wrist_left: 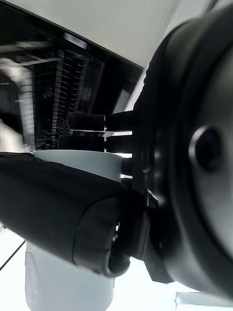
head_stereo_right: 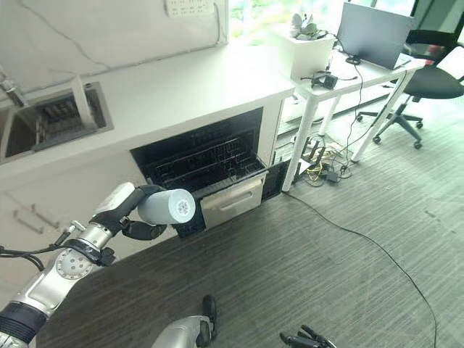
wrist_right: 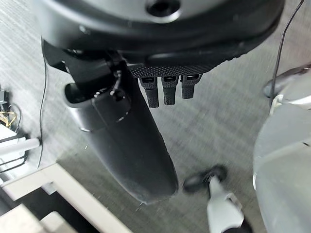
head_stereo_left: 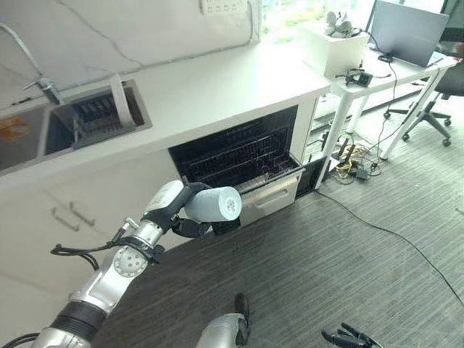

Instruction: Place the dishes in the dishwasher.

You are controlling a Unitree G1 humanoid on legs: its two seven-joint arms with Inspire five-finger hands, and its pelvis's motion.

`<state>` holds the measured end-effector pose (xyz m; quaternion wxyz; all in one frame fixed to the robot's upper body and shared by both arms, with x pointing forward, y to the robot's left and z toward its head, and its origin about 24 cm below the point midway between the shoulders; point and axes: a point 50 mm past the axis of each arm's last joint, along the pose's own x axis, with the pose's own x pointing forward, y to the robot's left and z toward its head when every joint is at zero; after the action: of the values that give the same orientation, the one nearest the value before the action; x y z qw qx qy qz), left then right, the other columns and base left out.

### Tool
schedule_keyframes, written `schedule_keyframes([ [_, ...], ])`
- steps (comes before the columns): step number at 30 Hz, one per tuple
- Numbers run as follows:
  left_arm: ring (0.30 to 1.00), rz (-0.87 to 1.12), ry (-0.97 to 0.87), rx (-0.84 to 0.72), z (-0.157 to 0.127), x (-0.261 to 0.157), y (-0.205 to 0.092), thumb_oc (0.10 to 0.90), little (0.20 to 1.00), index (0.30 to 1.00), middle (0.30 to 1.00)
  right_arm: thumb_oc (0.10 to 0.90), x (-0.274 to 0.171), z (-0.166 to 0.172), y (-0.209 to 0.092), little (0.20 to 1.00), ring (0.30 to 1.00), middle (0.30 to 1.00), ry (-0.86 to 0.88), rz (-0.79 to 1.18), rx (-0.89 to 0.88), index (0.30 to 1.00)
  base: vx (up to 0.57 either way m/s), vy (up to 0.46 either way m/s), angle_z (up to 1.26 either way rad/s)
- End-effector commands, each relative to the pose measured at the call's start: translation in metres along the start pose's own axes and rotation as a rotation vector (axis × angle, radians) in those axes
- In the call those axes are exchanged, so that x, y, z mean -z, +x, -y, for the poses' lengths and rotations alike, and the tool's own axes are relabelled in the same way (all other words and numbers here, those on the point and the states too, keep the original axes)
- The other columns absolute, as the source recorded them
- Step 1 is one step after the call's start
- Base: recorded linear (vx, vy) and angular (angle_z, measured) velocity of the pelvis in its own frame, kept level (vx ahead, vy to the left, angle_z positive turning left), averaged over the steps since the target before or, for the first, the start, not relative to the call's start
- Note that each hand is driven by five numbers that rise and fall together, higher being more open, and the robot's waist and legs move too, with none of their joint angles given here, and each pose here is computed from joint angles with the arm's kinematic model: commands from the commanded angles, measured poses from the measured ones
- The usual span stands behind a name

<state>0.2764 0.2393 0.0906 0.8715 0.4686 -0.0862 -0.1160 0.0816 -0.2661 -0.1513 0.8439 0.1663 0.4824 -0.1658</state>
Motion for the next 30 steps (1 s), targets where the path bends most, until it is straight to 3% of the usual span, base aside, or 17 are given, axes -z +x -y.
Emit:
schedule_keyframes([
  [1,0.300,0.288,0.019,-0.263,-0.067,-0.054,0.018,0.400,0.300,0.300,0.300,0.800,-0.021,-0.011,0.003,0.900,0.900,0.900,-0.108,0.100,-0.060,0.900,0.30,0.192,0.43],
  [7,0.300,0.262,0.029,-0.253,-0.073,-0.052,0.022,0.400,0.300,0.300,0.300,0.800,-0.018,-0.019,0.003,0.900,0.900,0.900,-0.154,0.115,-0.103,0.900,0.23,0.088,0.14],
  [11,0.300,0.278,0.052,-0.258,-0.077,-0.060,0.029,0.400,0.300,0.300,0.300,0.800,-0.021,-0.013,0.002,0.900,0.900,0.900,-0.094,0.122,-0.080,0.900,0.18,-0.147,0.07],
  [21,0.300,0.230,0.064,-0.267,-0.075,-0.050,0.027,0.400,0.300,0.300,0.300,0.800,-0.010,-0.008,0.001,0.900,0.900,0.900,-0.101,0.067,-0.078,0.900,0.16,-0.346,0.52],
  [30,0.300,0.299,-0.001,-0.290,-0.083,-0.061,0.016,0.400,0.300,0.300,0.300,0.800,-0.038,0.021,-0.006,0.900,0.900,0.900,-0.096,0.143,0.007,0.900,0.00,-0.301,0.35],
])
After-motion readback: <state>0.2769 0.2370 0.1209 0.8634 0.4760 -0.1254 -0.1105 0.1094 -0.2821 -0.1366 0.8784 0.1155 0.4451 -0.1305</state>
